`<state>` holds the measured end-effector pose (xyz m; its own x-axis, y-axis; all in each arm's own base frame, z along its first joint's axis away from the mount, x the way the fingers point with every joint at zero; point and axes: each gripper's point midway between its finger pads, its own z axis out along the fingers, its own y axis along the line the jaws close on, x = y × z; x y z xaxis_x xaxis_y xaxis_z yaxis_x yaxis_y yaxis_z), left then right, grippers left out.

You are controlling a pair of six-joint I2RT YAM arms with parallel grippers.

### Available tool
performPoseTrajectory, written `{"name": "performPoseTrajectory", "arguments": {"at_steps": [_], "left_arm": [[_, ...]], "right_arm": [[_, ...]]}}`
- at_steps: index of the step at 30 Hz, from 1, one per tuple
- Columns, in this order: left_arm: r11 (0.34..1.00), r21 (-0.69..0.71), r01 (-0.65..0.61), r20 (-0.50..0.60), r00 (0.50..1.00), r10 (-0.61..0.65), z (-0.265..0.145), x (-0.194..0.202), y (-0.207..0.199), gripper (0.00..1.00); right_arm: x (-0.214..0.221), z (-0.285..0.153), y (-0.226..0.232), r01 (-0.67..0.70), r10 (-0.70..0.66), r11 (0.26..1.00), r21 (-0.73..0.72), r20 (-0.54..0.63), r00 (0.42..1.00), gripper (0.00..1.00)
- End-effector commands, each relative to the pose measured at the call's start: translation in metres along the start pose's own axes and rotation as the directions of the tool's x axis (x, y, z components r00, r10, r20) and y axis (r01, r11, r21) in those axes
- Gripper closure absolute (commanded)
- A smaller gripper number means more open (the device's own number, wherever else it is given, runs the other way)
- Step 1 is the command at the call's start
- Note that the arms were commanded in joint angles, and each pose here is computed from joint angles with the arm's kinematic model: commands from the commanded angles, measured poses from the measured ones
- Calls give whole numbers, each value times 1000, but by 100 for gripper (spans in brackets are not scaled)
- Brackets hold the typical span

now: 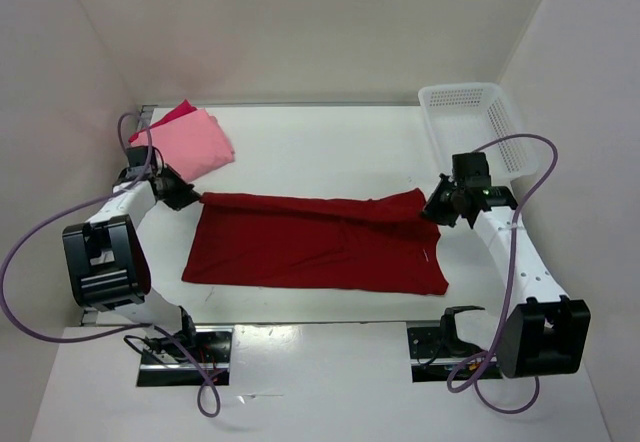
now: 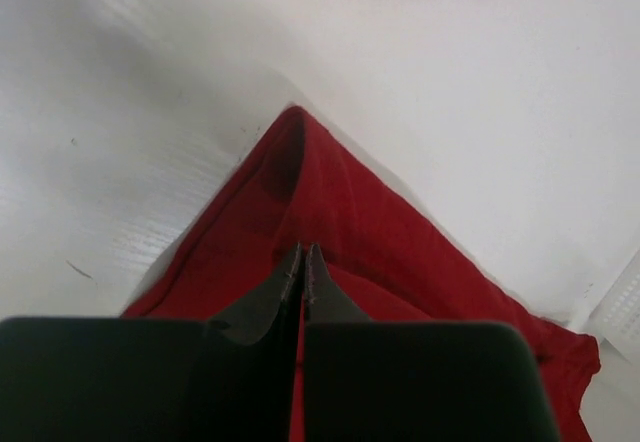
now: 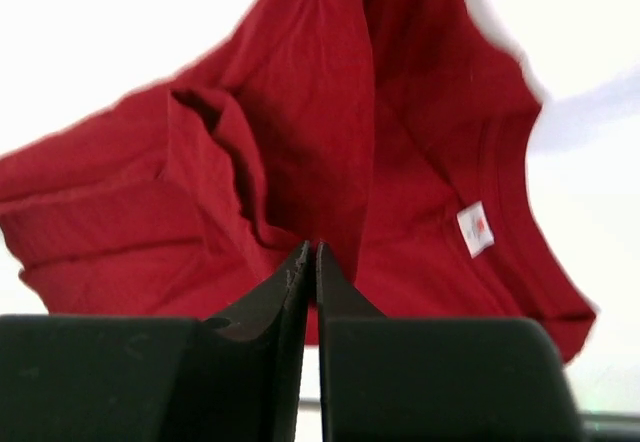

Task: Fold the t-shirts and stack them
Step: Fold the other side of the tshirt into a rectangle

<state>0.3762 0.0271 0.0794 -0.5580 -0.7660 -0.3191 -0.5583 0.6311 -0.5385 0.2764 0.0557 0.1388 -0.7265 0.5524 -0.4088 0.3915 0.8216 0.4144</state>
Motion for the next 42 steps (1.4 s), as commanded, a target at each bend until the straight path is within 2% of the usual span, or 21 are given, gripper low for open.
{"name": "performPoseTrajectory", "arguments": {"at_steps": [1,3,5,8,11,13,16,19,21,22,23,25,29,34,37,40,41,42], "left_arm": [[1000,4,6,-28,1000,-6,-7,11,4,97],[1000,4,19,-37,999,-19,-7,13,9,93],[999,7,43,-42,998,-43,-10,10,13,84],[997,24,76,-9,997,-76,-23,0,12,74],[994,76,76,21,997,-78,-40,-2,-1,73],[994,106,31,53,998,-37,-48,-2,-16,73],[992,111,-56,62,997,49,-42,16,-37,70],[981,128,-144,10,989,144,-21,40,-62,67],[976,118,-185,-61,979,193,-1,64,-71,67],[974,113,-195,-87,975,205,8,70,-73,67],[971,119,-208,-113,969,222,11,84,-78,67],[965,131,-227,-126,962,244,14,93,-83,67],[961,130,-244,-152,953,262,16,112,-82,67],[956,137,-258,-175,944,280,17,128,-83,67],[952,154,-264,-178,940,289,17,131,-87,67],[952,154,-264,-178,940,289,17,131,-87,67],[953,159,-256,-173,944,282,17,130,-89,67],[953,166,-255,-179,942,283,16,131,-90,67]], "right_arm": [[19,-14,-2,-15,14,1000,-15,-64,998,88],[30,-15,-10,-12,13,1000,12,-101,995,87],[33,-21,-12,-5,7,1000,23,-118,993,86],[22,-32,-12,21,-18,999,44,-60,998,86],[8,-37,2,37,-37,999,-1,-4,999,86],[-2,-24,20,42,-41,997,-64,20,999,86],[3,7,58,65,-66,989,-130,0,998,95],[14,43,99,130,-132,981,-145,-4,991,96],[14,58,124,175,-174,972,-156,18,985,84],[16,79,120,197,-197,975,-99,12,980,65],[17,87,122,207,-206,974,-88,15,978,58],[15,99,127,236,-236,970,-65,7,972,47],[11,111,118,274,-275,961,26,48,960,43],[4,115,103,299,-310,947,121,83,947,42],[12,123,97,325,-335,934,147,52,941,42],[25,133,94,341,-346,929,145,7,938,50],[29,133,97,351,-355,926,139,4,935,54],[33,136,92,357,-358,922,153,-17,933,63]]}}
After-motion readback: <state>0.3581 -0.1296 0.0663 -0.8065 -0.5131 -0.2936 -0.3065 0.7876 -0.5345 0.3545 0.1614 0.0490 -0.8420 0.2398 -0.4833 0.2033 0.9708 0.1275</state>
